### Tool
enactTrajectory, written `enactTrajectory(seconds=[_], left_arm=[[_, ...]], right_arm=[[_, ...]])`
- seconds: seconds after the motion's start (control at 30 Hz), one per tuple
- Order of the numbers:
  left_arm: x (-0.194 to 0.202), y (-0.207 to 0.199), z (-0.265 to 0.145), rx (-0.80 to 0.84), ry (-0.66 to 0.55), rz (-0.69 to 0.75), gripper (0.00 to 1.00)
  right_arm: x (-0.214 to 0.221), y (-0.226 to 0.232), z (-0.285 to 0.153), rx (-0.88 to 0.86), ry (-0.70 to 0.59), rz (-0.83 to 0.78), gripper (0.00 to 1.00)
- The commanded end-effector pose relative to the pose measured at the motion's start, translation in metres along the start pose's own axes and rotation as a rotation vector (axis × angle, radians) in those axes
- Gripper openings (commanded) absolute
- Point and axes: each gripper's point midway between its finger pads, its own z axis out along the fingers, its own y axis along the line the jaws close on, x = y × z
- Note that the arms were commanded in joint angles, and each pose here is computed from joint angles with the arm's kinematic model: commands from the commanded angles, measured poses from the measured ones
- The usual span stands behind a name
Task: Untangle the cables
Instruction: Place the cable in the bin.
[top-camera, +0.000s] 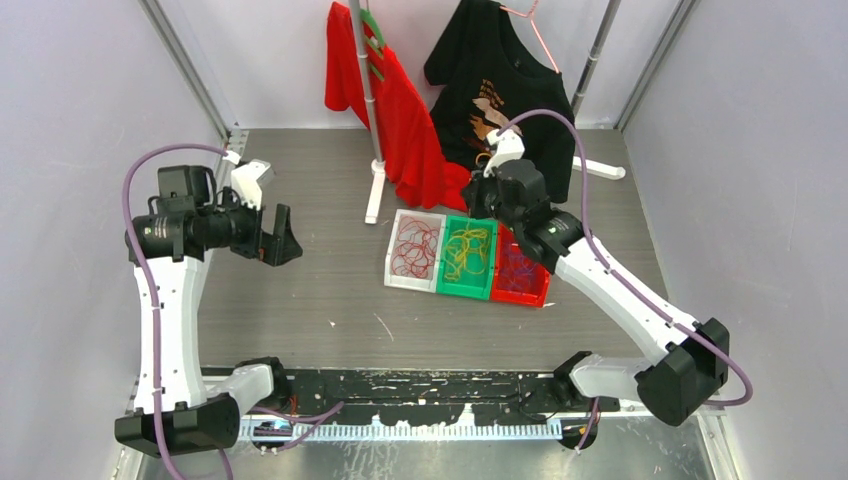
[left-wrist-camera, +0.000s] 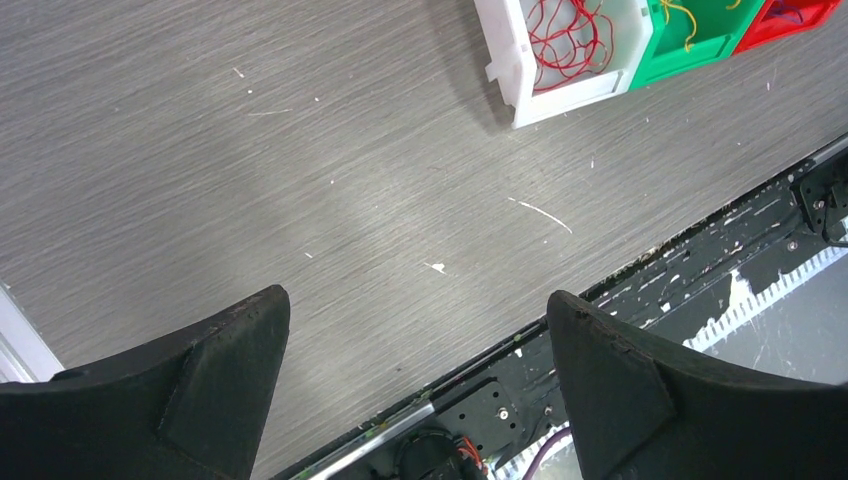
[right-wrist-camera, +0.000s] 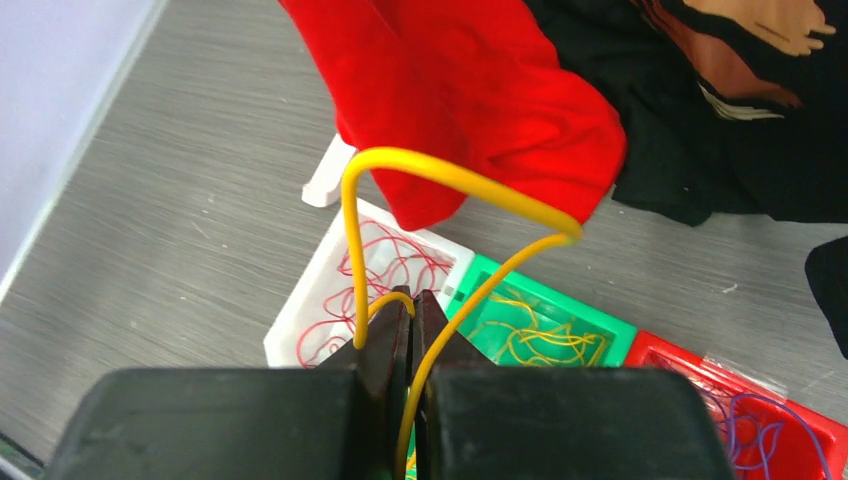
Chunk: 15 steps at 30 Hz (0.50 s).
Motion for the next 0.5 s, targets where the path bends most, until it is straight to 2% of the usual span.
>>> enactTrajectory(seconds=[0.0, 0.2, 0.47], left_arm=[[0.002, -0.004, -0.002, 0.015, -0.012, 0.036, 1.00], [0.005, 0.000, 0.003, 0.004, -0.006, 0.040, 1.00], [0.005, 0.009, 0.010, -0.026, -0.017, 0.017, 1.00]], right_arm=[[0.002, -0.014, 0.010, 0.053, -0.011, -0.043, 0.01], [0.037, -0.025, 0.033, 0.099, 0.097, -0.054, 0.01], [0.113, -0.039, 0.068, 0.157, 0.293, 0.016, 0.01]])
